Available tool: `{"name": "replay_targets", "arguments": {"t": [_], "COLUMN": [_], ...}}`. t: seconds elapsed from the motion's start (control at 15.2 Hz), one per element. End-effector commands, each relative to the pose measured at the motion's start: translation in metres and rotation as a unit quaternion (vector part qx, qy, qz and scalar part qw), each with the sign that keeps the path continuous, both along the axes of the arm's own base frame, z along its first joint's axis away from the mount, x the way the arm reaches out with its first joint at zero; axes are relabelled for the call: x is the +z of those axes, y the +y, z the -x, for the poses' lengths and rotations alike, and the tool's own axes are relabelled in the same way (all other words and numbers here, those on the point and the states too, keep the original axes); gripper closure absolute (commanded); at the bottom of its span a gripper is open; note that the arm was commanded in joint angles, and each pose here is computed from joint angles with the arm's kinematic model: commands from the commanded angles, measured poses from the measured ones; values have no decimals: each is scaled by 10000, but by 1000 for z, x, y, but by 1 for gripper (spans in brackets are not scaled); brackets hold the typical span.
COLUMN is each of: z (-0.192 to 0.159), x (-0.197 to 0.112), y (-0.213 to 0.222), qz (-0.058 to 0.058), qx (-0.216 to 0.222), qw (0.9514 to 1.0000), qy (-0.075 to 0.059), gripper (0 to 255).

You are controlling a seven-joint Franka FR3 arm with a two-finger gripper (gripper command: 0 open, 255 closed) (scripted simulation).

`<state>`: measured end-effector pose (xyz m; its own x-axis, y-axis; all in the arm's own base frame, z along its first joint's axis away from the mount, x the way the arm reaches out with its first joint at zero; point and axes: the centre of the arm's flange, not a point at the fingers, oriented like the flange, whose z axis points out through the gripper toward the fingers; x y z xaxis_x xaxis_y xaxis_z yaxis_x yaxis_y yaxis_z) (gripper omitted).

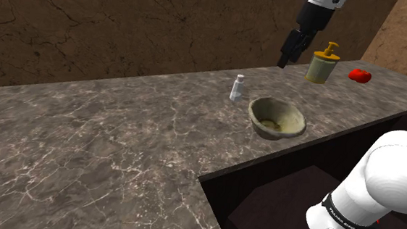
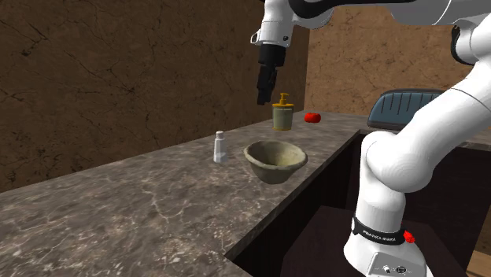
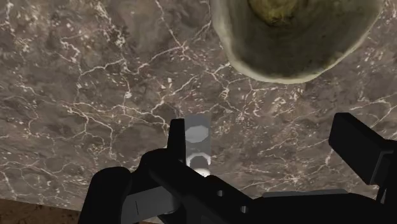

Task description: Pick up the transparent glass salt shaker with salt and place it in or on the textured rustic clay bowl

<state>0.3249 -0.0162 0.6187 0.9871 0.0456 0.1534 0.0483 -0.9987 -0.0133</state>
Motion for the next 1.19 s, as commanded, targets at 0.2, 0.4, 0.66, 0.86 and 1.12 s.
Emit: {"name": "replay_targets", "arguments": {"t": [0.2, 0.4, 0.66, 0.86, 1.12], "z": [-26, -53, -89, -116, -128], "x": [-26, -52, -85, -110, -132], "y": [-4, -9, -17, -25, -27], "qz": [-106, -213, -354, -459, -487], "qx": [-351, -701, -1166, -1513, -1605], "qw": [9993, 9971, 9918, 9862, 9845], "qy": [-113, -225, -375, -486, -516], "gripper": [0, 0, 0, 0, 0]}}
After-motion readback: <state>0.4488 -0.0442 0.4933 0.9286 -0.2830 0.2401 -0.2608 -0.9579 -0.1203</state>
